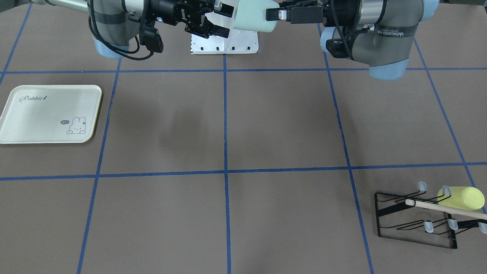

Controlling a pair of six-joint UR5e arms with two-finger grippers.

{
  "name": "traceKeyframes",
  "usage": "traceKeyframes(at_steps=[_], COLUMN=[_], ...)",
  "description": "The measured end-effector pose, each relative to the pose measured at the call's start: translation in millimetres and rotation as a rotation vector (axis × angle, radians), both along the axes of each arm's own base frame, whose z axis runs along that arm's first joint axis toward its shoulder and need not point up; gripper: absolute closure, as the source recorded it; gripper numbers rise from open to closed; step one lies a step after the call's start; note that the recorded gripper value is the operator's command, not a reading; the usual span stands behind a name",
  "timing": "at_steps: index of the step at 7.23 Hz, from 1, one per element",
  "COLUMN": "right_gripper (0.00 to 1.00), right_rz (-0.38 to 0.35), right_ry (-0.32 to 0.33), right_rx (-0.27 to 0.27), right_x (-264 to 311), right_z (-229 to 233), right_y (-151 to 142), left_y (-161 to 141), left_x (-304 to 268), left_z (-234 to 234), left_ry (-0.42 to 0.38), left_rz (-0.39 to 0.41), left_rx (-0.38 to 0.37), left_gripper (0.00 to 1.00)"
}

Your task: Left arm grabs green cup and hands to right arm on tray

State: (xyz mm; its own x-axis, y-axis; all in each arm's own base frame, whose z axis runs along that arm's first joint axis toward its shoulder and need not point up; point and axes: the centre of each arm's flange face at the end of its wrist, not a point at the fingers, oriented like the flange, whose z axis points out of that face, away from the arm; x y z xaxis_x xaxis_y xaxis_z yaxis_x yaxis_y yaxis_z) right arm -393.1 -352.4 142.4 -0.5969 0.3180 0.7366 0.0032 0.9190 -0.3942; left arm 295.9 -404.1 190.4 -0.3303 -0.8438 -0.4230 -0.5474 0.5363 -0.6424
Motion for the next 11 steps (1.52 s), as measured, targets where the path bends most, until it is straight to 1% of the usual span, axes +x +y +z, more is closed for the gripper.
traceKeyframes(at_steps=[1,2,3,4,7,8,9,10,11], right_gripper=[0.16,0.34,0.48,0.50,0.50,0.57,0.79,1.00,1.00], right_rz=[0.000,-0.001,-0.003,-0.006,-0.007,-0.007,-0.006,-0.006,-0.007], right_ry=[-0.001,-0.003,-0.012,-0.028,-0.065,-0.071,-0.073,-0.073,-0.074], right_rx=[0.001,0.002,0.007,0.016,0.036,0.039,0.040,0.041,0.042], right_x=[-0.2,-0.3,0.2,1.8,6.4,7.3,7.6,7.8,8.3], right_z=[-0.4,-1.2,-2.2,-2.8,-3.5,-3.3,-3.1,-2.6,-0.7], right_y=[0.2,0.7,2.1,4.4,7.8,8.2,8.4,8.5,8.8], left_y=[0.8,1.1,1.3,1.2,3.8,5.7,7.7,9.8,10.5], left_x=[2.6,4.5,5.8,6.9,12.1,15.6,19.3,22.1,22.4], left_z=[-4.7,-8.8,-11.2,-12.3,-13.6,-13.3,-13.3,-13.3,-13.1], left_ry=[0.003,0.005,0.006,0.009,0.021,0.023,0.026,0.028,0.031], left_rz=[0.004,0.007,0.009,0.008,0.009,0.013,0.018,0.023,0.022], left_rx=[0.003,0.004,0.004,0.002,-0.010,-0.013,-0.017,-0.019,-0.015], left_gripper=[1.00,1.00,1.00,1.00,1.00,1.00,1.00,0.73,0.01])
